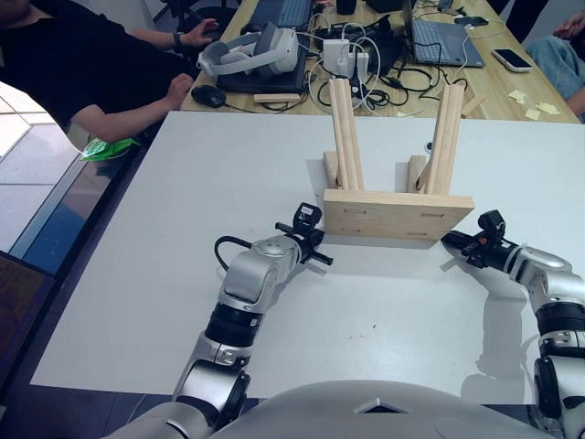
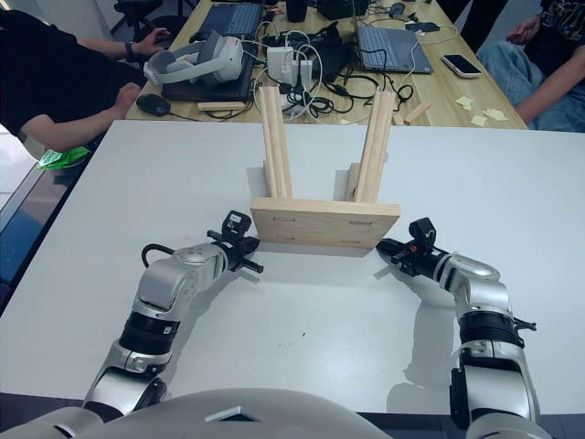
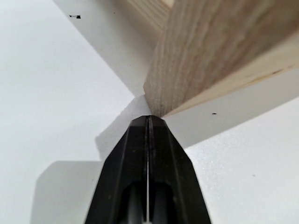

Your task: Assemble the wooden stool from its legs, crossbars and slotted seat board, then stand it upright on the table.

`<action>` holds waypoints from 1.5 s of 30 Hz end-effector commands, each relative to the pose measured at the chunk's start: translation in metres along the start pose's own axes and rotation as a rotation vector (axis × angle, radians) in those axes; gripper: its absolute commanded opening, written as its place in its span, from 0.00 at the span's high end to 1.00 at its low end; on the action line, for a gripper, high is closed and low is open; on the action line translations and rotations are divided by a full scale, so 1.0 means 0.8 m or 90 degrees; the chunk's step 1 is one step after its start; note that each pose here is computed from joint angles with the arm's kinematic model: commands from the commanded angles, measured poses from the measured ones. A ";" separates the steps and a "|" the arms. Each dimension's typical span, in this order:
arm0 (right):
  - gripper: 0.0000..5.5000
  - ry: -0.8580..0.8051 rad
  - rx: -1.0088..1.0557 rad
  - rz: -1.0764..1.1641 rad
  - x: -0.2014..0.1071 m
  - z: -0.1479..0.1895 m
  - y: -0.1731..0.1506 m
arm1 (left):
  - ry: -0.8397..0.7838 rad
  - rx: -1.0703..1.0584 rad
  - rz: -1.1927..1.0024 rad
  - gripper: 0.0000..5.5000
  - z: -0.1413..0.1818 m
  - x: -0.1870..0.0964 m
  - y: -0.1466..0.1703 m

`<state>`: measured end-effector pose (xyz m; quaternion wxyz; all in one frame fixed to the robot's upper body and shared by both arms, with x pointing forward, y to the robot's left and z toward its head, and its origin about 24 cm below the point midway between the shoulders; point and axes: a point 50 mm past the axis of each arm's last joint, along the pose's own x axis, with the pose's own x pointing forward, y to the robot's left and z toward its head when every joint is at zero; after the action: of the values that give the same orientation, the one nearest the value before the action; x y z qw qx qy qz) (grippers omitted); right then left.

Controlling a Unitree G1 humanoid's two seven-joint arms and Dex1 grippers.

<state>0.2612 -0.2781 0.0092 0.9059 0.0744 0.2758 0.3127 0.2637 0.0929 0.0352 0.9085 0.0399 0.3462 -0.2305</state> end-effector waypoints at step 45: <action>1.00 -0.033 0.022 0.015 0.001 0.006 0.003 | -0.038 -0.033 -0.018 0.99 0.007 0.001 -0.005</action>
<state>0.2618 -0.2778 0.0111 0.9090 0.0958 0.2613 0.3102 0.2665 0.0913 0.0376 0.9168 0.0082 0.3285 -0.2269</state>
